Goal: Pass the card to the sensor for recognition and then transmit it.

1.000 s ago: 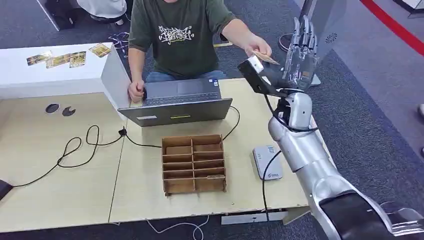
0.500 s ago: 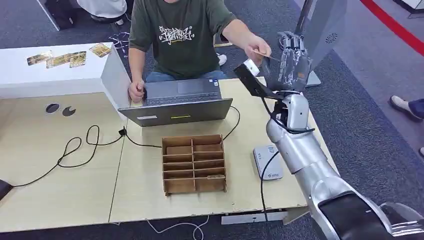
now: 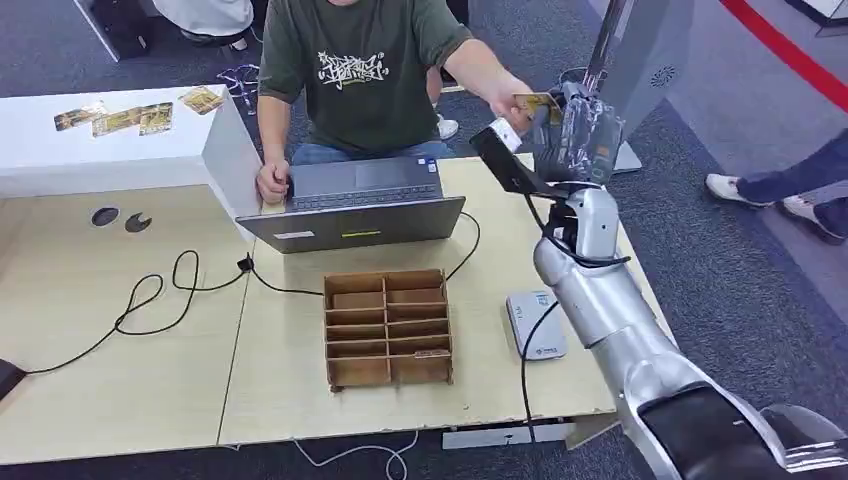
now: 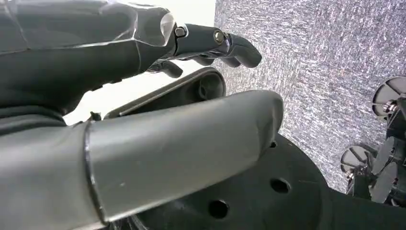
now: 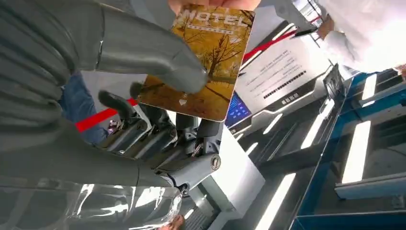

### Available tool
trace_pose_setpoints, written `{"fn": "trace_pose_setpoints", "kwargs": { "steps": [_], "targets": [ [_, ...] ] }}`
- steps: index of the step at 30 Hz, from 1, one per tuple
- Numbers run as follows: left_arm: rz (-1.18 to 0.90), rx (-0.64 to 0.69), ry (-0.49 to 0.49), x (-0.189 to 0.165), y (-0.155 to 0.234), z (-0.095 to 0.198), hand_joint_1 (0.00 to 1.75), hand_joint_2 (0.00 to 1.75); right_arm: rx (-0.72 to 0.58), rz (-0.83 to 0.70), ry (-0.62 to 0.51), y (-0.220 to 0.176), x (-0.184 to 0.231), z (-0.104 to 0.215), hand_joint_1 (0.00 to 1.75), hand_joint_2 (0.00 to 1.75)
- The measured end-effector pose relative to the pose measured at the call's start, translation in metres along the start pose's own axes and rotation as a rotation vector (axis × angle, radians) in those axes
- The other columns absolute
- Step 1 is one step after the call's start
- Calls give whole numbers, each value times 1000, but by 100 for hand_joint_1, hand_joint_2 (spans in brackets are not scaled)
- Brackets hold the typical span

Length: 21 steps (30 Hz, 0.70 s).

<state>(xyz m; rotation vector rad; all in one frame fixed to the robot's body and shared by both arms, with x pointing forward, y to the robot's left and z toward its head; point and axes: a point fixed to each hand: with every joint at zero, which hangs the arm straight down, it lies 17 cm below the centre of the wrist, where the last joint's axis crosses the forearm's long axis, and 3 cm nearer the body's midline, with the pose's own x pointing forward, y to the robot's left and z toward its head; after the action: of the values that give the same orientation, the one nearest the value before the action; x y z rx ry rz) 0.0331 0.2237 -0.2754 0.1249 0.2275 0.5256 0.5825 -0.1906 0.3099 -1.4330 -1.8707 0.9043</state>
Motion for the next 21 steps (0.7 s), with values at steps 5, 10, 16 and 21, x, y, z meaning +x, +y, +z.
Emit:
{"fn": "trace_pose_setpoints", "kwargs": {
  "steps": [5, 10, 16, 21],
  "targets": [
    [2, 0, 1, 0, 0, 0, 0, 0, 24, -42, 21, 5, -3, 1, 175, 175],
    [6, -2, 2, 0, 0, 0, 0, 0, 174, -281, 128, 33, -15, 8, 175, 175],
    [17, -3, 6, 1, 2, 0, 0, 0, 304, -504, 231, 52, -25, 6, 175, 175],
    [22, -4, 8, 0, 2, -1, 0, 0, 363, -558, 259, 59, -31, 1, 175, 175]
  ]
}}
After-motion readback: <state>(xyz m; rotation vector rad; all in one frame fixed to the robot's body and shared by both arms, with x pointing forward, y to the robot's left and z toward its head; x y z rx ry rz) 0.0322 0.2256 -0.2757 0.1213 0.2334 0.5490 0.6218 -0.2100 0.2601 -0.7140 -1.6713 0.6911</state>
